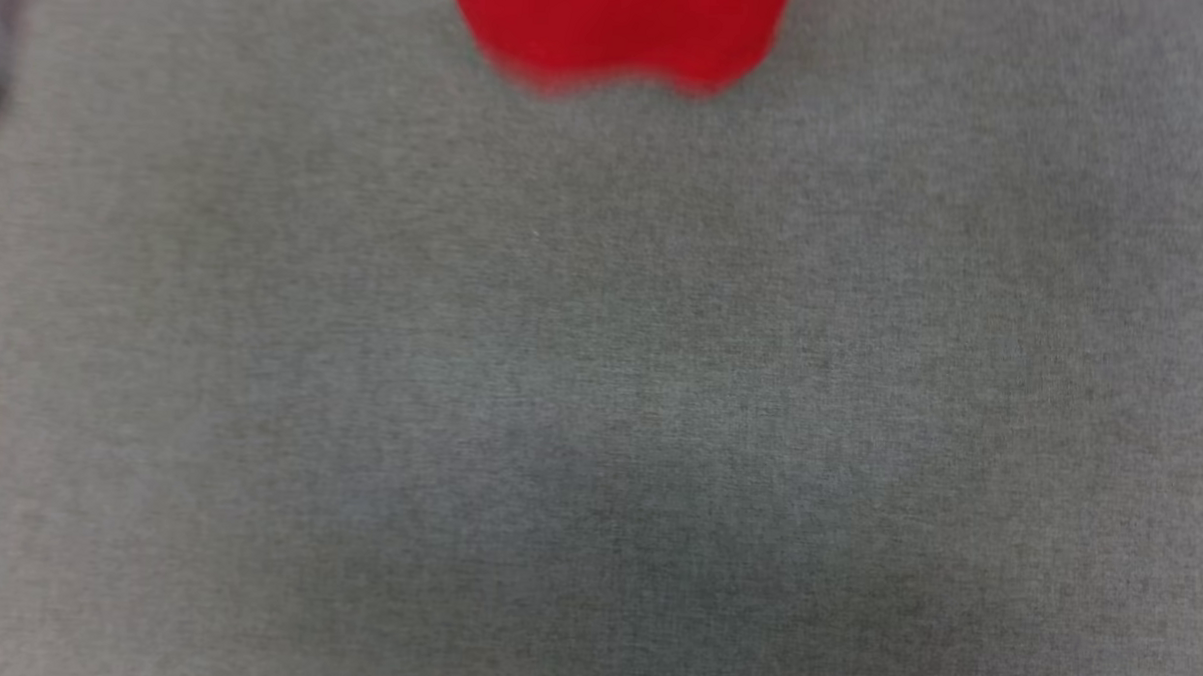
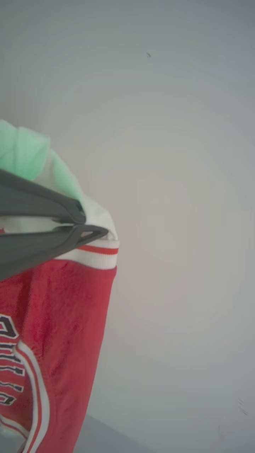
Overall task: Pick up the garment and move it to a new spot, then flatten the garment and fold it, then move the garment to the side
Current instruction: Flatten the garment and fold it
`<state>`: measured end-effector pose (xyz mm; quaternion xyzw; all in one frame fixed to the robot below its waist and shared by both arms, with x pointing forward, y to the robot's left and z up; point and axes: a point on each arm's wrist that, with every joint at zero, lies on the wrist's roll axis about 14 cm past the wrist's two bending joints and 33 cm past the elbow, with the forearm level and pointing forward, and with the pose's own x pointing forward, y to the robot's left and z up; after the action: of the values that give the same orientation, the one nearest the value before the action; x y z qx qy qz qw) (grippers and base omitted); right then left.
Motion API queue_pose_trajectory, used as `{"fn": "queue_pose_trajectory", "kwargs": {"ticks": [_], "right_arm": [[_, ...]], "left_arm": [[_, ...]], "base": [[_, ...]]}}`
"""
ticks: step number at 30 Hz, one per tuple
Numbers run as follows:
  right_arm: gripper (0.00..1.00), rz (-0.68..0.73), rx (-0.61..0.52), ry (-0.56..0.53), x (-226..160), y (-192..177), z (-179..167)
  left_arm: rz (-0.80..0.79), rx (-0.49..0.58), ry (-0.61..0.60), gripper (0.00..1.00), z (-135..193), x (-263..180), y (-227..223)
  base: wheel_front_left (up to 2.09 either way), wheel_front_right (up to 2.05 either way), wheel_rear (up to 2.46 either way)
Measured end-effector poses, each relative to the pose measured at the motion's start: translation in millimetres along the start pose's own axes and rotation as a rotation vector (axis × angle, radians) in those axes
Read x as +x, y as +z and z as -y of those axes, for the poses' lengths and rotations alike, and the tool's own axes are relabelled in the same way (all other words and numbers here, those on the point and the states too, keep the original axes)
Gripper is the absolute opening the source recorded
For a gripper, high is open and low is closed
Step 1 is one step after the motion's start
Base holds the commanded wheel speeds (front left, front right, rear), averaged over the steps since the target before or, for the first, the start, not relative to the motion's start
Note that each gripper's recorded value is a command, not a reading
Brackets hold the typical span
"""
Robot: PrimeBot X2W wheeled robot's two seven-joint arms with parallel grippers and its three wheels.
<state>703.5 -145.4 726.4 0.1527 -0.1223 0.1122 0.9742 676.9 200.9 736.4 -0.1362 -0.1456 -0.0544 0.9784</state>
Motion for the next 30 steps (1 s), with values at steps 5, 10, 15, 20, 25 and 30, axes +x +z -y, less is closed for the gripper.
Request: {"fn": "queue_pose_trajectory", "kwargs": {"ticks": [5,10,15,20,25,30], "right_arm": [[0.0,0.113,-0.001,-0.012,15.7,29.2,-2.1],[0.0,0.119,-0.022,-0.012,17.3,24.1,-3.9],[0.0,0.042,-0.071,0.004,10.0,-3.1,-6.9],[0.0,-0.096,-0.11,0.044,-12.4,-43.6,-12.6],[0.0,-0.236,-0.11,0.08,-52.2,-80.2,-5.9],[0.0,-0.357,-0.075,0.107,-107.6,-109.1,6.1]], "left_arm": [[0.098,-0.021,0.001,0.0,1.5,21.6,22.7],[0.115,-0.068,-0.022,0.0,3.8,27.0,21.3],[0.026,-0.116,0.01,0.0,-10.8,10.0,-20.8],[-0.147,-0.14,-0.019,0.0,-8.8,-22.8,-72.8],[-0.322,-0.19,-0.043,0.0,-13.5,-76.8,-119.3],[-0.421,-0.245,-0.032,0.0,-25.6,-140.4,-147.7]], "base": [[0.0,0.0,0.0],[0.0,0.0,0.0],[0.0,0.0,0.0],[0.0,0.0,0.0],[0.0,0.0,0.0],[0.0,0.0,0.0]]}}
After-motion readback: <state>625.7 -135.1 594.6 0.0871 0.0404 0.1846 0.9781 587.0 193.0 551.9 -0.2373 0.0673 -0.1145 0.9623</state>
